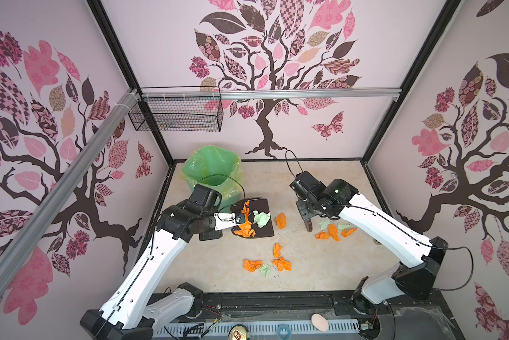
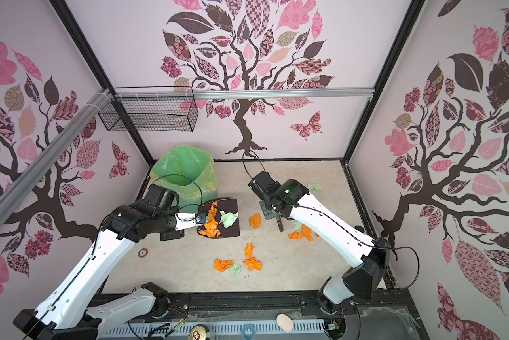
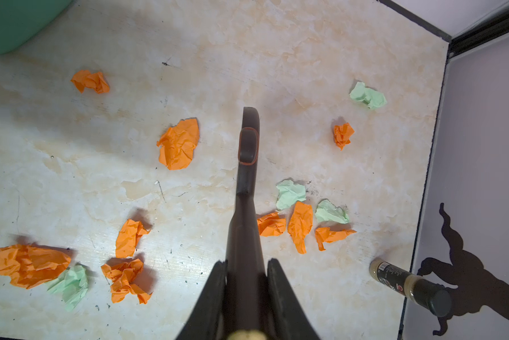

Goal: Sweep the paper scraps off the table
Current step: 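Lift the loaded dustpan with the left gripper and carry it over the green bin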

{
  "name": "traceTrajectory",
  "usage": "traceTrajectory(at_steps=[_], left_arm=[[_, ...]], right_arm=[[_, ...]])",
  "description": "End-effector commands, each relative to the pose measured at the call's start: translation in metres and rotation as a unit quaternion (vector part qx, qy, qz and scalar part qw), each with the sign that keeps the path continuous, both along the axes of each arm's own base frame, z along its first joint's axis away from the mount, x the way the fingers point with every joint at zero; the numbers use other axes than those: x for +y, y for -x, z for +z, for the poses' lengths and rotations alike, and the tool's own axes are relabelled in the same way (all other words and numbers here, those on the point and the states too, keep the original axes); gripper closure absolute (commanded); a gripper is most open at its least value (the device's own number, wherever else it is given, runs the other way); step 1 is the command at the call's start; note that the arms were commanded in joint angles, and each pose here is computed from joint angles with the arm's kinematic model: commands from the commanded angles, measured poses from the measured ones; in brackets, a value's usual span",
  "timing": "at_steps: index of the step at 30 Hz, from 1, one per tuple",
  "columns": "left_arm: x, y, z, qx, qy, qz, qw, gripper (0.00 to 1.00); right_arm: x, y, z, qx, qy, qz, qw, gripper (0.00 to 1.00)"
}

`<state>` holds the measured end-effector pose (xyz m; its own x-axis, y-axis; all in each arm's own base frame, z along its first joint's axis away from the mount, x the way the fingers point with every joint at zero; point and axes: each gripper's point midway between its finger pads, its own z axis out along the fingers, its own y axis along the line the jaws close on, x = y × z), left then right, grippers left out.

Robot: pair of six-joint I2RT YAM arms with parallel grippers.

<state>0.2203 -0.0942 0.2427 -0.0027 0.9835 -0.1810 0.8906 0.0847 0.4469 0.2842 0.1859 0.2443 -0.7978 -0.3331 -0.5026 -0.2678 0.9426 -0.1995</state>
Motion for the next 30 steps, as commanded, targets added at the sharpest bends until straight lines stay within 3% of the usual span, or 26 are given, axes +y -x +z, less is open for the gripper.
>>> traceTrajectory(at_steps=[1, 11, 18, 30], left_arm=[[0.009, 0.013, 0.022, 0.007, -0.019, -0.009, 1.0, 1.0], [0.021, 0.004, 0.072, 0.013, 0.001, 0.016, 1.0, 1.0], [0.035, -0.024, 0.087, -0.011, -0.01, 0.031, 0.999, 1.0], [0.077, -0.087, 0.115, -0.006, 0.023, 0.09, 0.996, 1.0]], right_arm=[[-0.003, 0.0, 0.01, -0.019, -0.017, 0.003, 1.0, 1.0], [-0.001, 0.003, -0.001, -0.012, -0.016, 0.014, 1.0, 1.0], [-0.005, 0.006, -0.008, -0.007, -0.011, 0.017, 1.0, 1.0], [-0.004, 0.008, -0.017, 0.002, -0.011, 0.024, 1.0, 1.0]])
